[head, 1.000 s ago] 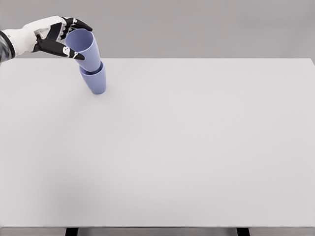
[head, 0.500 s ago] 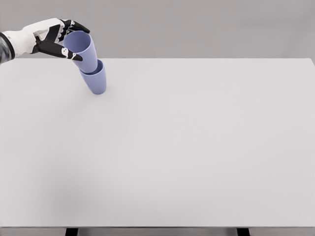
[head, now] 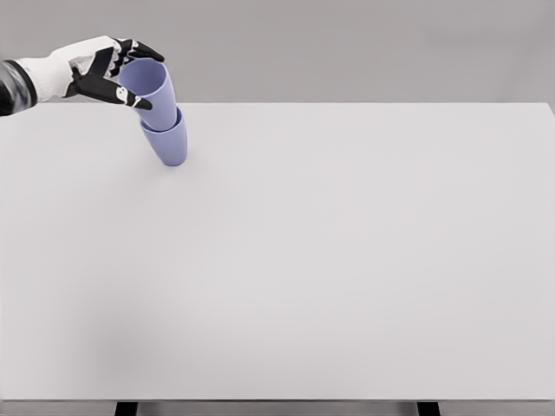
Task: Place the right cup on the left cup with left arm
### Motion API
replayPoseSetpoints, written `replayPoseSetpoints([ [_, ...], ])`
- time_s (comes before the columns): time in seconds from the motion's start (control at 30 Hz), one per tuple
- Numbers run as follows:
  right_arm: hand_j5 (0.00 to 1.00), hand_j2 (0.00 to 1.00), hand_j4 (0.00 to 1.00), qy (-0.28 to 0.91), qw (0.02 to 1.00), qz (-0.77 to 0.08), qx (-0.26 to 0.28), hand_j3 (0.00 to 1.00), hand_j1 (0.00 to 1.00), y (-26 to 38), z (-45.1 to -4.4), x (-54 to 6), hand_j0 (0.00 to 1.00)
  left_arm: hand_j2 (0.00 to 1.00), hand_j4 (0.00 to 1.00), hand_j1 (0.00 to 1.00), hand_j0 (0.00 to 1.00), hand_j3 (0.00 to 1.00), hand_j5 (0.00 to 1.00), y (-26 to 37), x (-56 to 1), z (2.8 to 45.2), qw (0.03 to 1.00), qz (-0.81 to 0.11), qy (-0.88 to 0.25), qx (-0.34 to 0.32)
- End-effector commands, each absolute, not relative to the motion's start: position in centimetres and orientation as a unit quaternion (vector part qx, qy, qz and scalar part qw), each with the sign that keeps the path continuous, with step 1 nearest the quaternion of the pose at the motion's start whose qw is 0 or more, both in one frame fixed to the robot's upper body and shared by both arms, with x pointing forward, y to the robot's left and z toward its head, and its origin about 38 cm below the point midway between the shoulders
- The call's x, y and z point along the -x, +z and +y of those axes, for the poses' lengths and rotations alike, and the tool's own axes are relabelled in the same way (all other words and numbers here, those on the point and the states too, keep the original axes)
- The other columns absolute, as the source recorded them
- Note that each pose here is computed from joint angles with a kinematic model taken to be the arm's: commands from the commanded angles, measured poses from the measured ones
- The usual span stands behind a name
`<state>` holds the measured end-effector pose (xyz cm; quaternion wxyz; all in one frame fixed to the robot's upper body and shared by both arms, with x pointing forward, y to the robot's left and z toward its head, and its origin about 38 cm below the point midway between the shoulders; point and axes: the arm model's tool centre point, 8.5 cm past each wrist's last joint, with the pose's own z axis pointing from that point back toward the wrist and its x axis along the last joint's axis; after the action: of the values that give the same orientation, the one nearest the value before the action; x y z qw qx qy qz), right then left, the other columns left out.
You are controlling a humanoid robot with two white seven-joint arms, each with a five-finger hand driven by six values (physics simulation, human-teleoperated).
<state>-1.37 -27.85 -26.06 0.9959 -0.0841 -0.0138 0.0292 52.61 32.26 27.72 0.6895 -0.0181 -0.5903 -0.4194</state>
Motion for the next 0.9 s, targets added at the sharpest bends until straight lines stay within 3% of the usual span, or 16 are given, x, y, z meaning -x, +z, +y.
replayPoseSetpoints([
  [0.0, 1.00, 1.00, 1.00, 0.029, 0.996, -0.014, 0.084, 1.00, 1.00, -26.1, -27.9, 1.4, 1.00, 0.65, 0.65, 0.65, 0.65, 0.65, 0.65, 27.5, -52.7, 32.2, 0.691, -0.589, -0.417, 0.020],
  [0.7, 1.00, 1.00, 1.00, 0.029, 0.996, -0.014, 0.084, 1.00, 1.00, -26.1, -27.9, 1.4, 1.00, 0.67, 0.67, 0.67, 0.67, 0.67, 0.67, 26.7, -53.2, 32.5, 0.700, -0.584, -0.411, 0.016],
  [0.73, 1.00, 1.00, 1.00, 0.029, 0.996, -0.014, 0.084, 1.00, 1.00, -26.1, -27.9, 1.4, 1.00, 0.69, 0.69, 0.69, 0.69, 0.69, 0.69, 26.7, -53.2, 32.4, 0.699, -0.585, -0.412, 0.016],
  [0.8, 1.00, 1.00, 1.00, 0.029, 0.996, -0.014, 0.084, 1.00, 1.00, -26.1, -27.9, 1.4, 1.00, 0.82, 0.82, 0.82, 0.82, 0.82, 0.82, 26.7, -53.2, 32.3, 0.697, -0.586, -0.413, 0.017],
  [0.87, 1.00, 1.00, 1.00, 0.029, 0.996, -0.014, 0.084, 1.00, 1.00, -26.1, -27.9, 1.4, 1.00, 0.86, 0.86, 0.86, 0.86, 0.86, 0.86, 26.6, -53.2, 32.3, 0.698, -0.585, -0.413, 0.017],
])
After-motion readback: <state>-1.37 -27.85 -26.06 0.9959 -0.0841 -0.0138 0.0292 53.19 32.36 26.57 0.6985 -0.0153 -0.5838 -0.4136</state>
